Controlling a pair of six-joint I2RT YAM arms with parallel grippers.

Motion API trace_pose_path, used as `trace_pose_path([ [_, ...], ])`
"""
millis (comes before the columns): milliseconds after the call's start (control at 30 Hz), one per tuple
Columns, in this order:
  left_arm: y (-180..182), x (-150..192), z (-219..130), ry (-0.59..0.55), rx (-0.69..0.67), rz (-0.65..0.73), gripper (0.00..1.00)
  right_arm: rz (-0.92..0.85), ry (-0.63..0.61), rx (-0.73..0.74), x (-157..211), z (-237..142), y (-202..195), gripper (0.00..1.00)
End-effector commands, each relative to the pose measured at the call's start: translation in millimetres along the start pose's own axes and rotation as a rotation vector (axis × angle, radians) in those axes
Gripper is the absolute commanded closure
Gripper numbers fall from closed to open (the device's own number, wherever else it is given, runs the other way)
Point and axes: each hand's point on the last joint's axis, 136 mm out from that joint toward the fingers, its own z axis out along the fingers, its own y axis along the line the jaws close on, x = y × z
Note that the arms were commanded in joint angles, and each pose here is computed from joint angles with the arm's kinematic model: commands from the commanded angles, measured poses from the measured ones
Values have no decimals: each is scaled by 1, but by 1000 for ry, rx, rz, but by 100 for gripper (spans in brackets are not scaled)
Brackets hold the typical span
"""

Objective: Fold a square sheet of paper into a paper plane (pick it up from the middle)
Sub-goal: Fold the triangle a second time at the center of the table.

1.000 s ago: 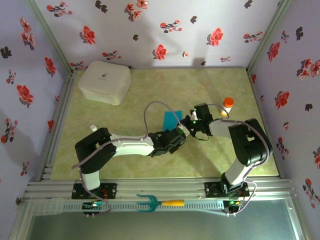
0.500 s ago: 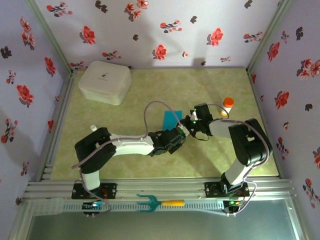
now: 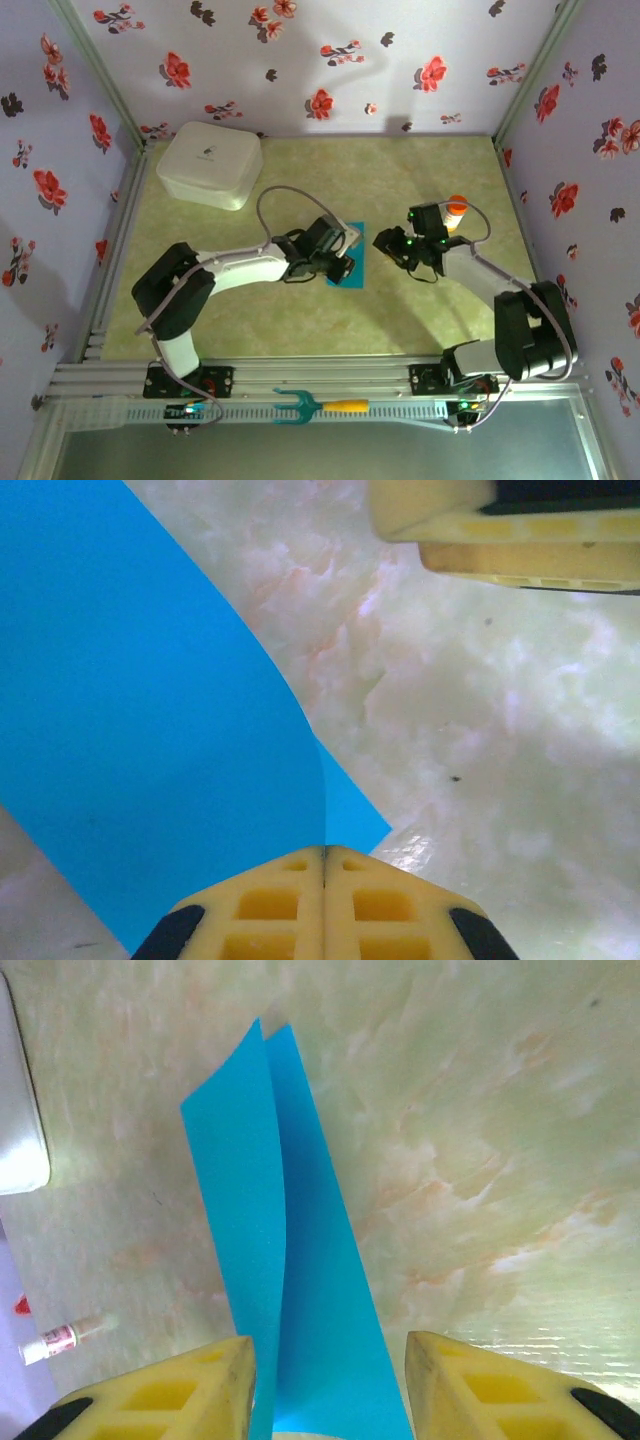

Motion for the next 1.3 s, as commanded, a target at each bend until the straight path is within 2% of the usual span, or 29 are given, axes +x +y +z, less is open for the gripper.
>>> trace_pose_path([
  [0,-29,-15,-7,4,190,-91,100,-4,-22,74,6,-8,-22,58],
  [133,-35,-21,-5,15,260,-143,100,8,-34,16,15,-11,-22,66],
  [267,-37,-27,-2,13,303,-186,100,37,6,-41,28,-9,-20,79],
  [467,-27,-22,5,31,288,-229,100,35,103,-118,50,7,-9,93],
  [600,-21,-14,9,53,259,-234,100,23,147,-107,58,19,-8,100],
  [867,-14,-7,13,68,228,-244,100,53,183,-95,64,35,-17,100],
  [1267,6,7,19,89,172,-264,100,44,220,92,74,48,-61,100],
])
